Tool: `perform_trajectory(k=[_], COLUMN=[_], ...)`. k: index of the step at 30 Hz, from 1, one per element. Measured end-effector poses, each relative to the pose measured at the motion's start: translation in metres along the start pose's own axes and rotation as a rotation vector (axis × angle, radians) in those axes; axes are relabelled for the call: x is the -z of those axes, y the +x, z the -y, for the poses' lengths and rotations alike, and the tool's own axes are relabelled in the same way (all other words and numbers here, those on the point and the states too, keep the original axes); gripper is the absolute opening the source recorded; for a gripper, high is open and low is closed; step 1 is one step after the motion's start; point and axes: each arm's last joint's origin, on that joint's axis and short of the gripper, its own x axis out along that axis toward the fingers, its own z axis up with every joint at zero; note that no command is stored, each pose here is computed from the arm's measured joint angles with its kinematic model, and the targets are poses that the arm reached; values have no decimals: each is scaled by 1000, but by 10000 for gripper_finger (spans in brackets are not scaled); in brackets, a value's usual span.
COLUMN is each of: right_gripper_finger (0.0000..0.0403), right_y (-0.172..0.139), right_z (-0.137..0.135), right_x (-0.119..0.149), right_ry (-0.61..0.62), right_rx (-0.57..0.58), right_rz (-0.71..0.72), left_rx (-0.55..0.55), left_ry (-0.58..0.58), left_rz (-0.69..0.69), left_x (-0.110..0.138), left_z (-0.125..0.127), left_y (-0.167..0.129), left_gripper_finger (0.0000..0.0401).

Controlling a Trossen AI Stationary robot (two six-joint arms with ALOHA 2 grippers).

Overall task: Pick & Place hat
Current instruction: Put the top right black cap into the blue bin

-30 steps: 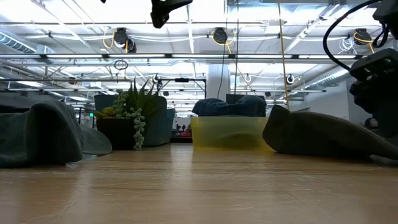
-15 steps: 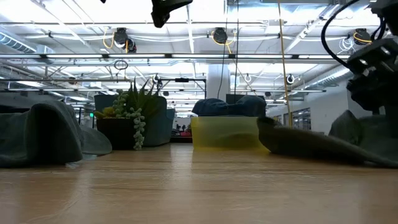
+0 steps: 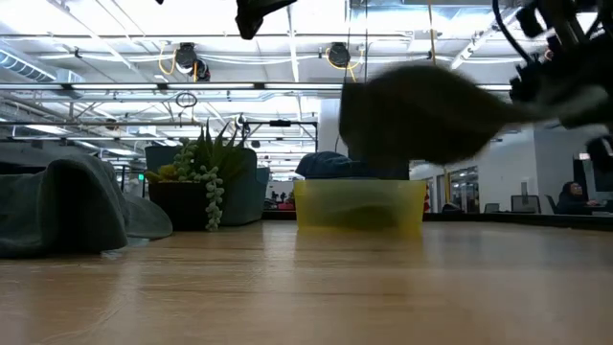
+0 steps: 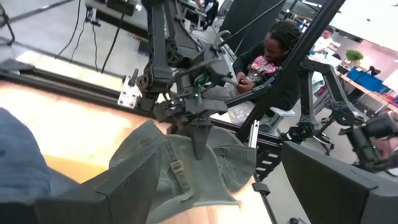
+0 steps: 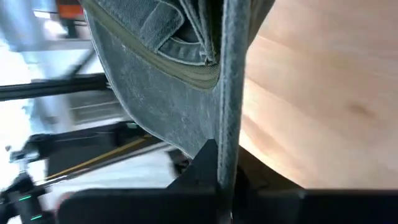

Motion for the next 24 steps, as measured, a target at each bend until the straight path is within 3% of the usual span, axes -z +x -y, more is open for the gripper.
perform_trajectory(k=[10, 19, 24], right_gripper_finger=[1, 0, 0], right_y=[-9, -19, -30], right_z=[-28, -54, -69], right_x=[-3, -20, -30], right_ry=[-95, -222, -294], right_rx=[-299, -538, -701], right_rz=[153, 320, 391], left_rx=[-18, -54, -42], left_ry=[38, 220, 257], left_rz=[14, 121, 177], left_x=[-1, -11, -17], left_z=[0, 1, 3], left_y=[0, -1, -2], left_gripper_finger=[340, 340, 340])
